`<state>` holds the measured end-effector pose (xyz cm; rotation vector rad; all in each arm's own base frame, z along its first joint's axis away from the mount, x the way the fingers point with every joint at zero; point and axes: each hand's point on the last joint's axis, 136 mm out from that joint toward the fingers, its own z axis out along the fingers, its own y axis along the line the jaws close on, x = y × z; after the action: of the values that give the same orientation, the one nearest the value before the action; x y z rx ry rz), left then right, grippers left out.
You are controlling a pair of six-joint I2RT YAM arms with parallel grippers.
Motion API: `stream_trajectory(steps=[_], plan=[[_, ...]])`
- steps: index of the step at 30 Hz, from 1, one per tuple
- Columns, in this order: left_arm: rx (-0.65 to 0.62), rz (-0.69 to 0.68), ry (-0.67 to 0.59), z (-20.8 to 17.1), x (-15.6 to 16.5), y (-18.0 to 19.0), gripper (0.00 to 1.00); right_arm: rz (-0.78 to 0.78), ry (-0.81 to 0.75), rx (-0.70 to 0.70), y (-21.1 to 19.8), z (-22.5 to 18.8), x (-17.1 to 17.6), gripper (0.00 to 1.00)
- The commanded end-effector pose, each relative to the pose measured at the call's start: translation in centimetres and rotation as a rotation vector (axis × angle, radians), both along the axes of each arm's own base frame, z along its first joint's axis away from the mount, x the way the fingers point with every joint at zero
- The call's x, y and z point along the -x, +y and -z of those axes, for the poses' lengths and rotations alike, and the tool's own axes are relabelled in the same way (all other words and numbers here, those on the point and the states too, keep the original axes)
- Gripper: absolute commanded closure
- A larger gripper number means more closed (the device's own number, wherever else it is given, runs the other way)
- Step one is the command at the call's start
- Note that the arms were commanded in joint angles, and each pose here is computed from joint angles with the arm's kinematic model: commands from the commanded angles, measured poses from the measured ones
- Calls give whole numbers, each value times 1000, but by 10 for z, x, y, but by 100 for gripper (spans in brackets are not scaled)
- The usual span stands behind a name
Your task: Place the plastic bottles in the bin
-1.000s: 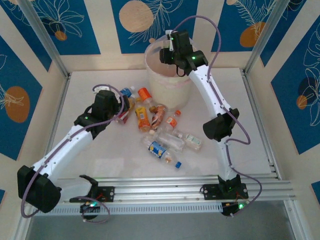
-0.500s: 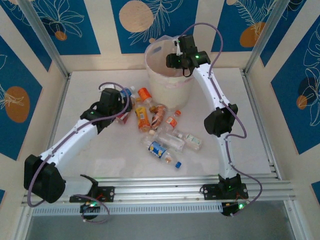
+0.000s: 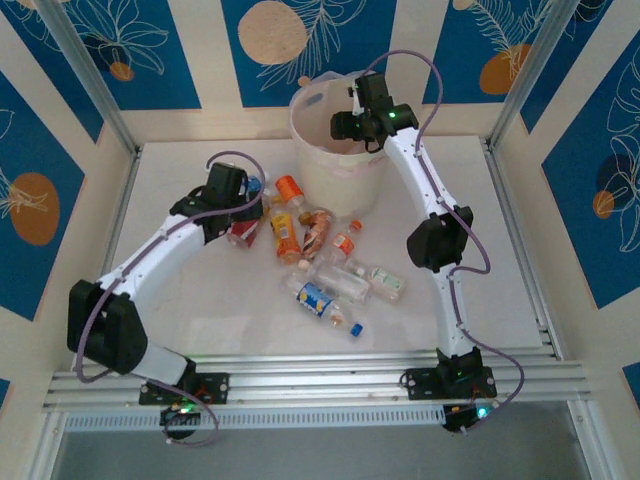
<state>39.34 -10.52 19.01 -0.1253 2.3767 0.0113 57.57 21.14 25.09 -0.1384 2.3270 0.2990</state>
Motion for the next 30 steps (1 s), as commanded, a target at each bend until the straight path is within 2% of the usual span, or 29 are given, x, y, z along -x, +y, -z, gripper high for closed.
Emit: stream_trajectory(steps=[1,6,10,13,14,21,30], plan=[[-53,56,80,6,-1,4,1,-33,-3,-11,2,-8,4,29],[-54,104,157,25,-12,3,1,-45,-43,-39,3,-39,14,24],[-54,137,211,40,-20,3,5,-43,-60,-46,2,-59,27,18],[-41,148,232,47,-25,4,9,-30,-75,-40,-2,-73,38,8],[-33,152,235,49,-28,4,9,-23,-79,-37,-4,-78,41,1],[-43,173,236,51,-47,4,13,19,-74,-36,-14,-94,71,1],[-129,242,210,30,-102,14,15,48,-110,19,-21,-108,109,1]])
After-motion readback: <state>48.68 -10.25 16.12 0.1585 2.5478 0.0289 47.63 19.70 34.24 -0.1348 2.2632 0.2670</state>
